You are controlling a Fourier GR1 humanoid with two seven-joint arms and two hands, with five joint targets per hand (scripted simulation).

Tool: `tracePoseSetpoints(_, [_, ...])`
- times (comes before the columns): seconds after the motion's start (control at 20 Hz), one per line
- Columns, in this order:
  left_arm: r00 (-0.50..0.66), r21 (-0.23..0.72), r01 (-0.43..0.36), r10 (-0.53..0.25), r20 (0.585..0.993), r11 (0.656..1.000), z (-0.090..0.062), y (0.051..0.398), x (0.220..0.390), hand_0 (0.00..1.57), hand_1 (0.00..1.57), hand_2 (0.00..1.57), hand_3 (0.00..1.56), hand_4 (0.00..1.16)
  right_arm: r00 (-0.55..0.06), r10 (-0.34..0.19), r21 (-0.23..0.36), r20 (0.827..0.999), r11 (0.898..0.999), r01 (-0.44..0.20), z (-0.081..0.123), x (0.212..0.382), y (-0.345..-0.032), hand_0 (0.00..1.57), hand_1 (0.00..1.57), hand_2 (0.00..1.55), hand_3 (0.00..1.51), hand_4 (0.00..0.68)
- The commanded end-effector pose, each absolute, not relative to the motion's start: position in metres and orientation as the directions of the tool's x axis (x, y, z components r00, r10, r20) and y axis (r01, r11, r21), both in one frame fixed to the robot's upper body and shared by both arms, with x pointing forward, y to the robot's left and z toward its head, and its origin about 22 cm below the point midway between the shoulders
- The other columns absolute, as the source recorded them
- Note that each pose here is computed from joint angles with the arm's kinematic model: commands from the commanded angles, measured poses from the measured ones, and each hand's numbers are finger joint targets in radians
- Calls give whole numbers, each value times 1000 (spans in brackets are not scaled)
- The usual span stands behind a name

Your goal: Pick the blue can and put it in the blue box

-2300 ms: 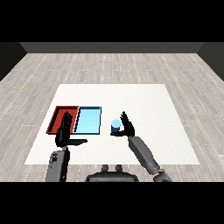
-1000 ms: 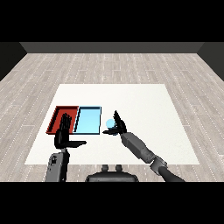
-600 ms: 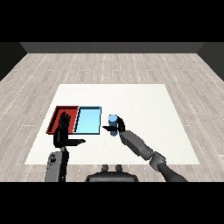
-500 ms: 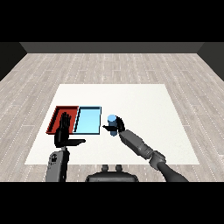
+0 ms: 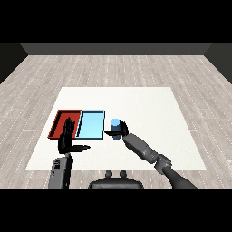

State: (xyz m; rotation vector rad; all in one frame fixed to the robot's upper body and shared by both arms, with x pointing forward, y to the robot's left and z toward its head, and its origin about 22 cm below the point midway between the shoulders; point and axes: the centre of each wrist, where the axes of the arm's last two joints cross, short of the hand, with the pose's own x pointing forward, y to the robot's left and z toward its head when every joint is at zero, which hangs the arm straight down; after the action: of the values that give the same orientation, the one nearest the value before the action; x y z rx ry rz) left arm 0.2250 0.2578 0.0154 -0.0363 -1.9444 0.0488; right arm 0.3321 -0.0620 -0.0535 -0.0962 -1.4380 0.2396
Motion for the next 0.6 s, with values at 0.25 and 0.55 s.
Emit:
tracePoseSetpoints(0.25, [-335, -30, 59, 48, 941, 998, 43, 236, 244, 0, 0, 0, 0, 0, -79, 217, -227, 973, 961, -160, 3, 341, -70, 1529, 1529, 1478, 1408, 567])
tracePoseSetpoints(0.55, [-321, 8, 151, 41, 946, 989, 48, 204, 244, 0, 0, 0, 0, 0, -167, 201, -225, 965, 965, -136, 34, 320, -112, 1526, 1526, 1484, 1416, 584])
